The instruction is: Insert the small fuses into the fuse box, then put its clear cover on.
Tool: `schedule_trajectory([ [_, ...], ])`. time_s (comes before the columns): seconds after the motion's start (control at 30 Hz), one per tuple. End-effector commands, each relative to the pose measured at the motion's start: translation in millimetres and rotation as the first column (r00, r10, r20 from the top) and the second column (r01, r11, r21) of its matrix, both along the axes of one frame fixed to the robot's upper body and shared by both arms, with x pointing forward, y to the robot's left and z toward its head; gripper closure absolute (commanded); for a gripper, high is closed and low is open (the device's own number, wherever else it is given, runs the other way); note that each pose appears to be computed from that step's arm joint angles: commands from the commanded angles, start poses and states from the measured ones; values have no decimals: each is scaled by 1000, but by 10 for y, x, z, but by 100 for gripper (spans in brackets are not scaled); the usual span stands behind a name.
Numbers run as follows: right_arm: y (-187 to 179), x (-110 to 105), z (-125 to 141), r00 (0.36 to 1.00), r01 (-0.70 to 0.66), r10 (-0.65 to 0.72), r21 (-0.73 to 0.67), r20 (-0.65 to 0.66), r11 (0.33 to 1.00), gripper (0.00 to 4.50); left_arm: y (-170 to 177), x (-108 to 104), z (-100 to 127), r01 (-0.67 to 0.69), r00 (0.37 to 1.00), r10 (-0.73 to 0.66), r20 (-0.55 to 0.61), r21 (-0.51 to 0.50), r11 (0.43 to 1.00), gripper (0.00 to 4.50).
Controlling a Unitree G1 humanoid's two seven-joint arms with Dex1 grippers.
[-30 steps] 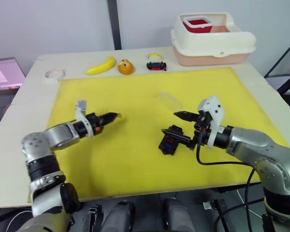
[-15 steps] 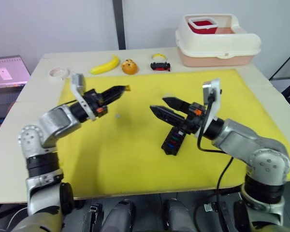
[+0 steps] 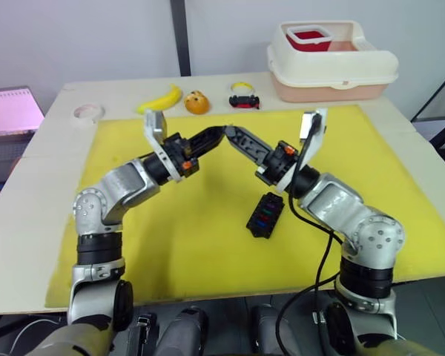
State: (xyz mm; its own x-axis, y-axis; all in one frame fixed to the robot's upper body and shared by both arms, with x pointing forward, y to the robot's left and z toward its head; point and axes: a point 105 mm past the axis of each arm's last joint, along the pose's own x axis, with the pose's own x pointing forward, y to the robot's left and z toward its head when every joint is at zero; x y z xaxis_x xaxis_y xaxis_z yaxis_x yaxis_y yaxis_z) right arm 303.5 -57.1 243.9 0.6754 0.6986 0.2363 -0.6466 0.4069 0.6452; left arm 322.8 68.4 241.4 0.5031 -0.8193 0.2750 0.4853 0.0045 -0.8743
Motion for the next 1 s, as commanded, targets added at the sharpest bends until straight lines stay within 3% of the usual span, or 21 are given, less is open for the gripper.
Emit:
schedule_trajectory([
  [0.03, 16, -33, 102, 1000, -4, 4, 35, 27, 999, 83, -25, -41, 120, 20, 999, -18, 41, -38, 999, 450],
  [0.07, 17, -33, 95, 1000, -3, 2, 32, 25, 999, 129, -27, -41, 115, 19, 999, -18, 40, -38, 999, 450],
  [0.53, -18, -58, 121, 1000, 8, -8, 84, 4, 996, 129, -37, -62, 71, 20, 999, -19, 30, -38, 999, 450],
  [0.67, -19, -58, 121, 1000, 4, -5, 82, 2, 997, 252, -42, -53, 67, 19, 1000, -18, 26, -38, 999, 450],
  [1.0, -12, -55, 118, 1000, 3, -3, 72, 1, 997, 252, -67, -48, 66, 24, 999, -23, 23, -41, 999, 450],
])
